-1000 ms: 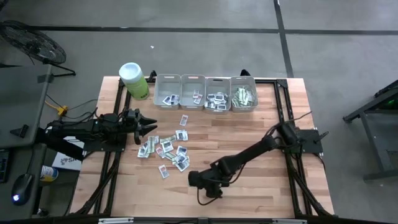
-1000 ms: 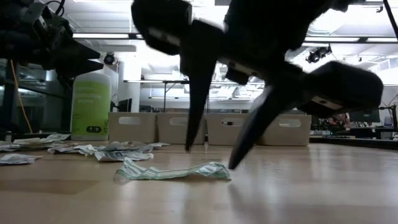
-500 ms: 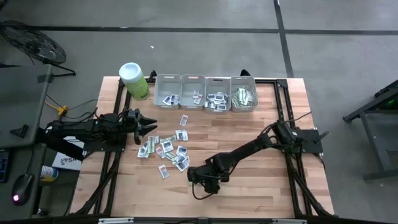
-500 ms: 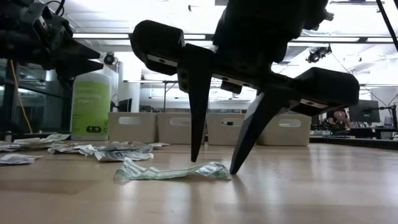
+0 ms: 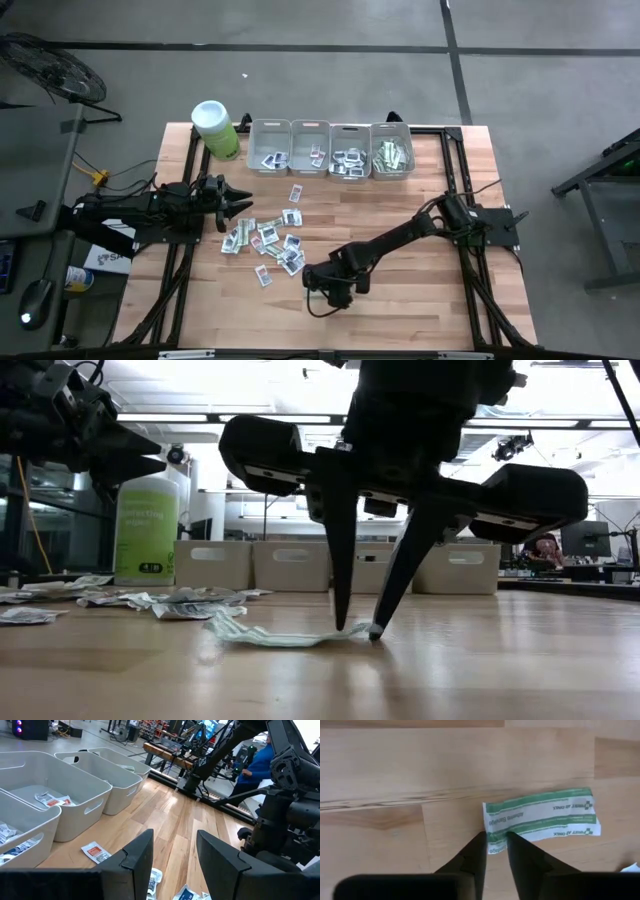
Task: Pick & Place First Aid Supplies
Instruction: Put the bandage into the right gray bin
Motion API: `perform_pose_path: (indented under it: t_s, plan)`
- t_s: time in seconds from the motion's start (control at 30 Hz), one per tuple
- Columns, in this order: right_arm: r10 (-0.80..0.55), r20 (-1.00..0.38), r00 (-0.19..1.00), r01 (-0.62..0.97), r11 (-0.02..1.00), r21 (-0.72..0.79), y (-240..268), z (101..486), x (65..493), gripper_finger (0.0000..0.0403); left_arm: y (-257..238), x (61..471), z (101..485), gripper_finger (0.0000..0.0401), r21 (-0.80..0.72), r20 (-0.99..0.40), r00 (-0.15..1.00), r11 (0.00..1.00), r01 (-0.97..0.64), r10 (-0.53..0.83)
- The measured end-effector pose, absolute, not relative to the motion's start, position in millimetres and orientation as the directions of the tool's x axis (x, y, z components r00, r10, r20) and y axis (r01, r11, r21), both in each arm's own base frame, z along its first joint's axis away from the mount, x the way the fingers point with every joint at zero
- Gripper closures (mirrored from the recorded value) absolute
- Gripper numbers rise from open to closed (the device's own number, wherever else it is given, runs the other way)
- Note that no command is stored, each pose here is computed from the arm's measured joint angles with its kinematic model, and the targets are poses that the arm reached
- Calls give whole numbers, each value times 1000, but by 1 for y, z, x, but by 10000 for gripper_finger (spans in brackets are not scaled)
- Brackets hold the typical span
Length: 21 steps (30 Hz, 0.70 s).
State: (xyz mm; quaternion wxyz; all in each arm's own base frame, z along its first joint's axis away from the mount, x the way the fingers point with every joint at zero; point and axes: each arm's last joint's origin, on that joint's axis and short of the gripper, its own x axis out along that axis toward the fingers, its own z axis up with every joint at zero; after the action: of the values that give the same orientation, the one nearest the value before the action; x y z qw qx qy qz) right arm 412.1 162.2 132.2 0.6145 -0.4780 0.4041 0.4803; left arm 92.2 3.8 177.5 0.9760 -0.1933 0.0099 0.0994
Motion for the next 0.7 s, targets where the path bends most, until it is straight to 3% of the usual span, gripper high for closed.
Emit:
perform_pose_path:
  t_s: [0.27,0.7]
  plan:
    - [199,-958,205,-977,98,-189,165,131,410,396,4,92,178,251,-376,-57,980,905,-198,190]
    - [23,-953,301,-882,386,-269,181,143,400,402,4,92,178,251,-376,-57,980,905,-198,190]
